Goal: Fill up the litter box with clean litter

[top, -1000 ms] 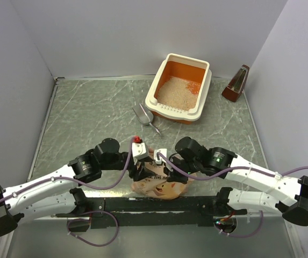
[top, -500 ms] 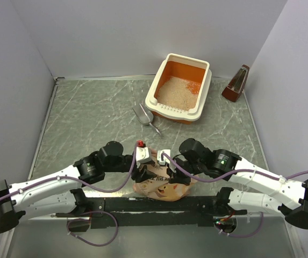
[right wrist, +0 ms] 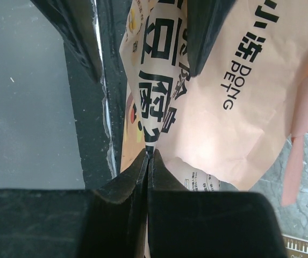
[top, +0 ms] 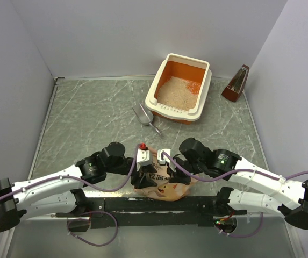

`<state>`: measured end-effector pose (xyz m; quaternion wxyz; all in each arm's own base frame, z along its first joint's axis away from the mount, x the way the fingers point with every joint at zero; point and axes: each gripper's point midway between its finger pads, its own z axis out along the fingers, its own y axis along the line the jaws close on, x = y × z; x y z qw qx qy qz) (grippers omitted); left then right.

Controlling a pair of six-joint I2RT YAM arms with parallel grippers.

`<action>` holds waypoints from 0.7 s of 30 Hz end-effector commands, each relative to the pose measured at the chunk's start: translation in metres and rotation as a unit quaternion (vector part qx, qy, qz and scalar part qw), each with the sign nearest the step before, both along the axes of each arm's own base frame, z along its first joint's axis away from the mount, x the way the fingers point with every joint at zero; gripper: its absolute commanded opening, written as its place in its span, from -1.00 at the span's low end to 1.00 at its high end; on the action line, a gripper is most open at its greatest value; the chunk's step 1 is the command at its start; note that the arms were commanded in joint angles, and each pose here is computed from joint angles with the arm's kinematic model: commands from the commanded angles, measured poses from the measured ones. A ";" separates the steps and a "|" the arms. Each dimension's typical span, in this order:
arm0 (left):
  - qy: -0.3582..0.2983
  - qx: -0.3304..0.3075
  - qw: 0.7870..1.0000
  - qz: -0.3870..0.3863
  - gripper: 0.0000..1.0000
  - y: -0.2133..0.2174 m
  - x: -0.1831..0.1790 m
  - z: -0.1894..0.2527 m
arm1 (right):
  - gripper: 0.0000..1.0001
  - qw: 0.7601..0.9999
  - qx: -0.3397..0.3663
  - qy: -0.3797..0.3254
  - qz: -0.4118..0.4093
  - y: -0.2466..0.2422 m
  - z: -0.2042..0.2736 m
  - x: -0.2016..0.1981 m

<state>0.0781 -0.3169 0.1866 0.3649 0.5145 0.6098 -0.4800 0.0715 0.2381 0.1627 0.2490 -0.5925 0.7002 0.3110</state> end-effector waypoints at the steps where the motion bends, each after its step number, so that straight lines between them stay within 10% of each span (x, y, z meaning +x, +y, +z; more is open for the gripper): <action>1: -0.006 -0.001 1.000 -0.026 0.23 -0.009 -0.003 0.000 | -1.00 0.996 0.084 -0.027 0.013 0.023 0.037 0.005; 21: -0.049 0.083 0.993 0.073 -0.39 0.035 0.021 -0.040 | -1.00 0.996 0.084 -0.039 -0.009 0.013 0.042 0.008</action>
